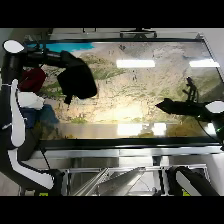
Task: Fold the shirts.
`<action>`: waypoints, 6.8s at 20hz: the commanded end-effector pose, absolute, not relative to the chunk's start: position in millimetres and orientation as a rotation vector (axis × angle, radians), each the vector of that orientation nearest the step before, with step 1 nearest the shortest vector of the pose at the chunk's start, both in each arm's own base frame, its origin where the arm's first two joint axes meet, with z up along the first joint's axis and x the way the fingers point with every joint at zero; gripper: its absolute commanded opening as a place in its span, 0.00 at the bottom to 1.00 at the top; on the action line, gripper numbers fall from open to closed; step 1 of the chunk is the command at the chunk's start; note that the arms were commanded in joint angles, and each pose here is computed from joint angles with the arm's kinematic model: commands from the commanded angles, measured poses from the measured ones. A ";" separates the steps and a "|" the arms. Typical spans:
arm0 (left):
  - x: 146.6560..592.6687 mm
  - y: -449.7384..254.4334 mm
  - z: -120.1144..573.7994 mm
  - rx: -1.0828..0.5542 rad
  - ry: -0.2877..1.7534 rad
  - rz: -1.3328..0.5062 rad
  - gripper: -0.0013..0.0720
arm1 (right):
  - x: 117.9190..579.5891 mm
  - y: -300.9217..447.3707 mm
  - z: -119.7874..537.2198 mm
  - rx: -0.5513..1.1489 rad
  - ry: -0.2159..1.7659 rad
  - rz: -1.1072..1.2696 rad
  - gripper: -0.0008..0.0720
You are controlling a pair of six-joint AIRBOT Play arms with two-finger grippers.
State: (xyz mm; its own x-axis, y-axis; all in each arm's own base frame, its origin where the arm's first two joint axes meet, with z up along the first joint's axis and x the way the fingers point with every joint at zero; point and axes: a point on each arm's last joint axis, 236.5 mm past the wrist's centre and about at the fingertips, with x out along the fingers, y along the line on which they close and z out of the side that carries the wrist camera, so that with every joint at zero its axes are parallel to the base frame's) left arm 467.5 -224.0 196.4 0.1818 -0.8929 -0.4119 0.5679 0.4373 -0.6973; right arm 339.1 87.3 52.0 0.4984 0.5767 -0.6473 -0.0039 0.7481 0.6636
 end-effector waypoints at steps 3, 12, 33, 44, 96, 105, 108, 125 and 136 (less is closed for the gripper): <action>388.4 -321.9 301.8 -0.424 0.701 -1.280 0.04 | 329.4 37.6 83.3 0.679 0.962 0.343 0.04; 399.8 -344.6 175.0 -0.280 1.032 -1.173 0.99 | 325.1 40.6 81.2 0.649 0.973 0.374 0.70; 347.1 -281.8 -103.8 -0.279 1.634 -0.909 0.96 | 264.8 200.1 -98.9 0.796 1.302 0.428 0.70; 352.3 -302.5 -75.6 -0.221 1.584 -0.989 0.02 | 284.3 218.6 -77.8 0.871 1.197 0.539 0.04; 411.2 -130.0 -60.5 -0.444 1.370 -0.637 0.99 | 301.0 72.6 -73.3 0.935 1.292 0.319 0.74; 424.5 -195.6 -65.3 -0.431 1.393 -0.845 0.97 | 352.4 161.4 -99.9 0.933 1.114 0.229 0.89; 420.6 -214.4 -69.4 -0.398 1.415 -0.891 0.95 | 370.0 174.5 -88.5 0.964 1.059 0.300 0.23; 413.3 -184.6 143.5 -0.255 1.070 -0.949 0.03 | 355.9 34.3 217.4 0.918 0.400 0.609 0.04; 306.4 -153.7 346.5 -0.015 0.516 -0.833 0.04 | 270.0 70.9 385.0 0.759 -0.018 0.879 0.04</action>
